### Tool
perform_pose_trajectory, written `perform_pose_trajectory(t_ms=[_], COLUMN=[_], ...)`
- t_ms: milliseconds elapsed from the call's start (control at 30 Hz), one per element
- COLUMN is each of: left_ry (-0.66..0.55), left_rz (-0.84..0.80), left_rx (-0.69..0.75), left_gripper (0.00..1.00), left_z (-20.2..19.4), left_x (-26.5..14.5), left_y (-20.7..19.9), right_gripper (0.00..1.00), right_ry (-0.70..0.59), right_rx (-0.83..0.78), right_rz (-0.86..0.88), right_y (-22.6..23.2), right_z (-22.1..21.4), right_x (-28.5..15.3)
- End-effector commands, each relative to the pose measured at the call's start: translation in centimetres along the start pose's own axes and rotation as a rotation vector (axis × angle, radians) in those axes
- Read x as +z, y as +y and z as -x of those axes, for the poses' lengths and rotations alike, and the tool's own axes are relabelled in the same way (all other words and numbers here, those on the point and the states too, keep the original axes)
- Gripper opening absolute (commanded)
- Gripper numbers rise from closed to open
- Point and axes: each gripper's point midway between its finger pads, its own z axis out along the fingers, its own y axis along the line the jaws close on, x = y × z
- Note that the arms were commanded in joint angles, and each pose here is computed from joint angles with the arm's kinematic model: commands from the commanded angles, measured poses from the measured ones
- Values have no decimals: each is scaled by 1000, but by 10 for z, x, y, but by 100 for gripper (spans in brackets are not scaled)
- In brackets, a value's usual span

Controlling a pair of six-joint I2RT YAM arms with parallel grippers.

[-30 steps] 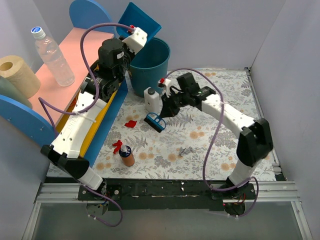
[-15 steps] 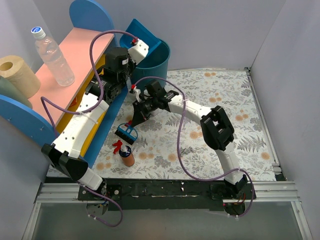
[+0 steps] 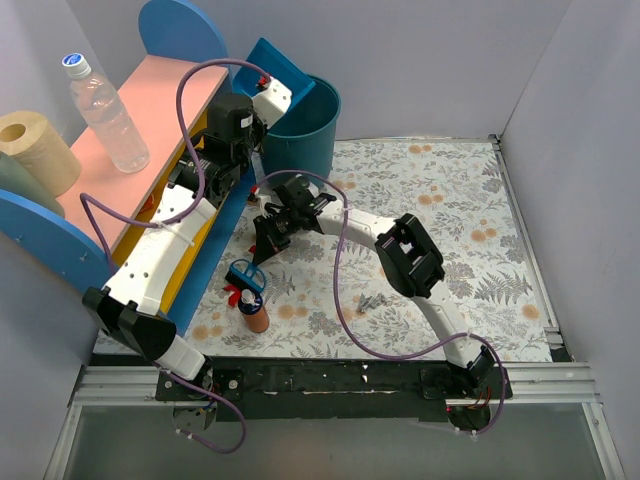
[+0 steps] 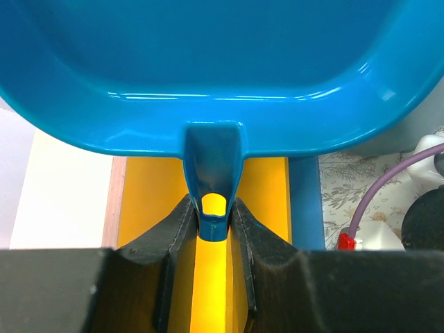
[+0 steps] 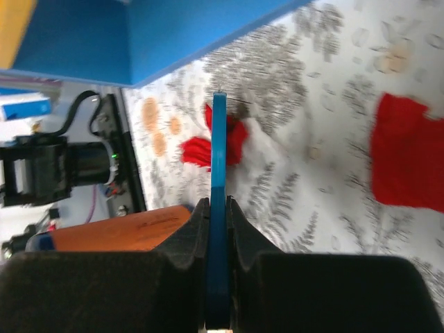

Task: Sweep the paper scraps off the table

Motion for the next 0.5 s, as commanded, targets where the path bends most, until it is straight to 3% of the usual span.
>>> perform_pose_trajectory(t_ms=[0,167,367,467], left_ry=[-1,-35,-100,-121], left_rz=[27,24,-10,-21], left_rx=[-29,-61,-89,-99], left_gripper=[0,0,0,0], left_z=[2,18,38,41], left_x=[1,6,12,15], left_y=[10,13,9,5], right_gripper=[1,1,1,1], right_ry=[-52,19,25,40], right_rx=[-4,71,59,-48], right_rz=[-235,-352,-501,-556], right_y=[-25,-44,-61,-60], right_z=[17,-27,-54,-62], right_x=[-14,-39,-108,-149])
